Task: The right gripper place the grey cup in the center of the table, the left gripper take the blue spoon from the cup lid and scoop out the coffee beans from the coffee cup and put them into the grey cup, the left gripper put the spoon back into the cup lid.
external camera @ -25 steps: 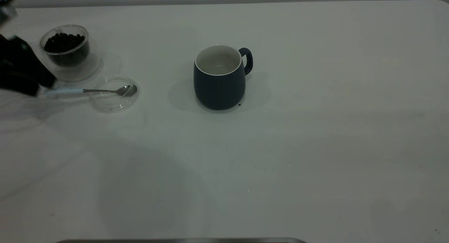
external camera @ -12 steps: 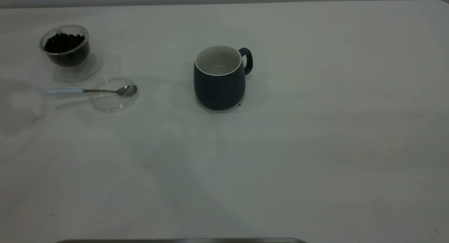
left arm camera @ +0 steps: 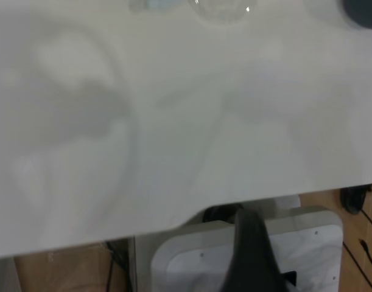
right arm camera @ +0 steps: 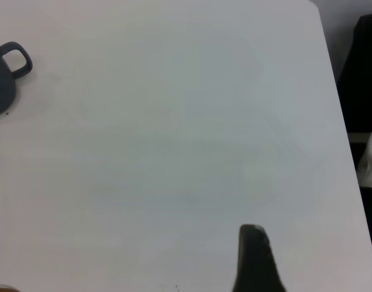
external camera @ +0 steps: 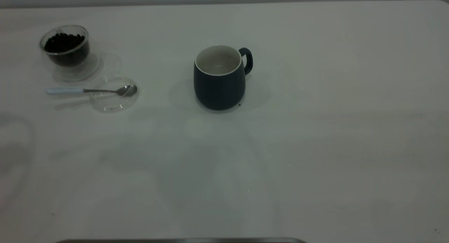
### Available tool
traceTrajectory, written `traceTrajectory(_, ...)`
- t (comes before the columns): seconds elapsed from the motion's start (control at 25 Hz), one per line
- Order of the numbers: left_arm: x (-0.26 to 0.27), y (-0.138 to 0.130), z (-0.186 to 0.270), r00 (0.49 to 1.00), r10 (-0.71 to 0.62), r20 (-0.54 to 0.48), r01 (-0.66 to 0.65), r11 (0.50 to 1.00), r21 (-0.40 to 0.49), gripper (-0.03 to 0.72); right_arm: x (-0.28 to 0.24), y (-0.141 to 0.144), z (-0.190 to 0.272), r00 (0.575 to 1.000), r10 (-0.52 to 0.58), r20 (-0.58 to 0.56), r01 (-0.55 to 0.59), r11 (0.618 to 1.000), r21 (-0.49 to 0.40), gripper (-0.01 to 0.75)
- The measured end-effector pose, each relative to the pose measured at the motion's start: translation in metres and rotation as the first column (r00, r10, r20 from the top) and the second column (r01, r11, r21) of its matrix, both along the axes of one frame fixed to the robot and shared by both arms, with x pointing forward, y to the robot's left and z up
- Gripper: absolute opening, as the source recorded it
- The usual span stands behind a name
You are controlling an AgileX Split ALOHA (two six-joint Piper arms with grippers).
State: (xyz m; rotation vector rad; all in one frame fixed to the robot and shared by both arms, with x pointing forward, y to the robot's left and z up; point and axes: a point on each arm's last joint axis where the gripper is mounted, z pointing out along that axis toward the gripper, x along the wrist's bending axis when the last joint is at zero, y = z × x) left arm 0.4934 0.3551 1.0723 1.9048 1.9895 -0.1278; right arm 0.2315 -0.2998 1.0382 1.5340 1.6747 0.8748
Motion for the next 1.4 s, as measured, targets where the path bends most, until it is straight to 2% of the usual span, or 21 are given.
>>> traceTrajectory(0.16, -0.034, -0.011, 0.015, 0.998, 0.010, 0.060, -0.011, 1.000, 0.025, 0.586, 0.000, 0.000, 0.000, 1.000, 0.000, 0.000, 0.000, 1.000, 0.000, 0.462)
traceTrajectory(0.44, -0.085, -0.030, 0.062, 0.958, 0.005, 0.288, -0.032, 0.995, 0.091, 0.586, 0.000, 0.000, 0.000, 1.000, 0.000, 0.000, 0.000, 1.000, 0.000, 0.462)
traceTrajectory(0.6, -0.121, -0.045, 0.085, 0.904, -0.047, 0.425, -0.018, 0.989, 0.147, 0.586, 0.000, 0.000, 0.000, 1.000, 0.000, 0.000, 0.000, 1.000, 0.000, 0.462)
traceTrajectory(0.76, -0.159, -0.067, 0.098, 0.834, -0.160, 0.528, 0.062, 0.978, 0.198, 0.586, 0.000, 0.000, 0.000, 1.000, 0.000, 0.000, 0.000, 1.000, 0.000, 0.462)
traceTrajectory(1.0, -0.218, -0.084, 0.073, 0.746, -0.301, 0.595, 0.206, 0.953, 0.223, 0.586, 0.000, 0.000, 0.000, 1.000, 0.000, 0.000, 0.000, 1.000, 0.000, 0.462)
traceTrajectory(1.4, -0.264, -0.073, -0.008, 0.720, -0.294, 0.629, 0.120, 0.945, 0.304, 0.586, 0.000, 0.000, 0.000, 1.000, 0.000, 0.000, 0.000, 1.000, 0.000, 0.462)
